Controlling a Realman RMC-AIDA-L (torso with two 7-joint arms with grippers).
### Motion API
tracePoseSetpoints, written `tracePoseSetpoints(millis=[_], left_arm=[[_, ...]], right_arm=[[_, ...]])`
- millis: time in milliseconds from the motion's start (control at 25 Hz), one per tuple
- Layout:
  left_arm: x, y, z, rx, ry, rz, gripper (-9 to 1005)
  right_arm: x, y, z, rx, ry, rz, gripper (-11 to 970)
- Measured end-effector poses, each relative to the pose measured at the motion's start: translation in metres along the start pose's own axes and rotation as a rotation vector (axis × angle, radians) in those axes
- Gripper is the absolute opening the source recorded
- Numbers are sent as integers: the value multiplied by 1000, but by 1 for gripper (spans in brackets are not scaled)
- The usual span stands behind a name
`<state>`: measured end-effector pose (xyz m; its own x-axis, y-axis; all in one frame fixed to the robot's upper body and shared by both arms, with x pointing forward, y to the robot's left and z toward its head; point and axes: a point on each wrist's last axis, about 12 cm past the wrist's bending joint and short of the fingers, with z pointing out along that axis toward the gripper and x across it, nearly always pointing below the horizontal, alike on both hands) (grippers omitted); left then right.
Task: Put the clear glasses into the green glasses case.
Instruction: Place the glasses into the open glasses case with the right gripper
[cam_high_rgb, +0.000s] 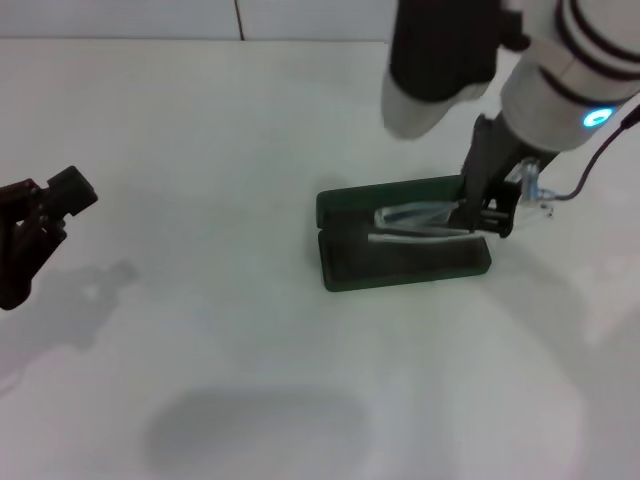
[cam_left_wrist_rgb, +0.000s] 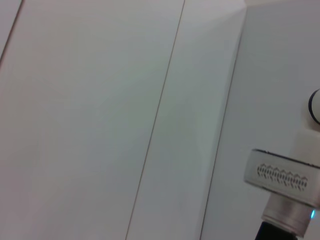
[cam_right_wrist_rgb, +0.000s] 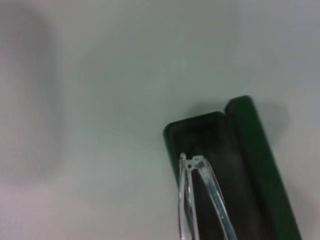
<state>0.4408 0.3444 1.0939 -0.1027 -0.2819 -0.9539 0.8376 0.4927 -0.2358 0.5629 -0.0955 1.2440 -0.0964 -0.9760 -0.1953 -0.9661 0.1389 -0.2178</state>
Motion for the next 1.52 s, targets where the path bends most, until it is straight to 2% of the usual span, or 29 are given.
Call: tracePoseSetpoints(millis=[200, 440, 1160, 1520], left_arm=[[1, -1, 1, 1, -4, -3, 65], [2, 0, 5, 6, -10, -10, 67], [5, 6, 14, -3, -10, -25, 74], [6, 7, 14, -15, -5, -26, 77]], right_arm=[[-9, 7, 19, 25, 20, -66, 99], [-12, 7, 40, 69, 46, -100, 99], [-19, 7, 67, 127, 42, -103, 100], [-23, 6, 72, 147, 41, -111, 100]])
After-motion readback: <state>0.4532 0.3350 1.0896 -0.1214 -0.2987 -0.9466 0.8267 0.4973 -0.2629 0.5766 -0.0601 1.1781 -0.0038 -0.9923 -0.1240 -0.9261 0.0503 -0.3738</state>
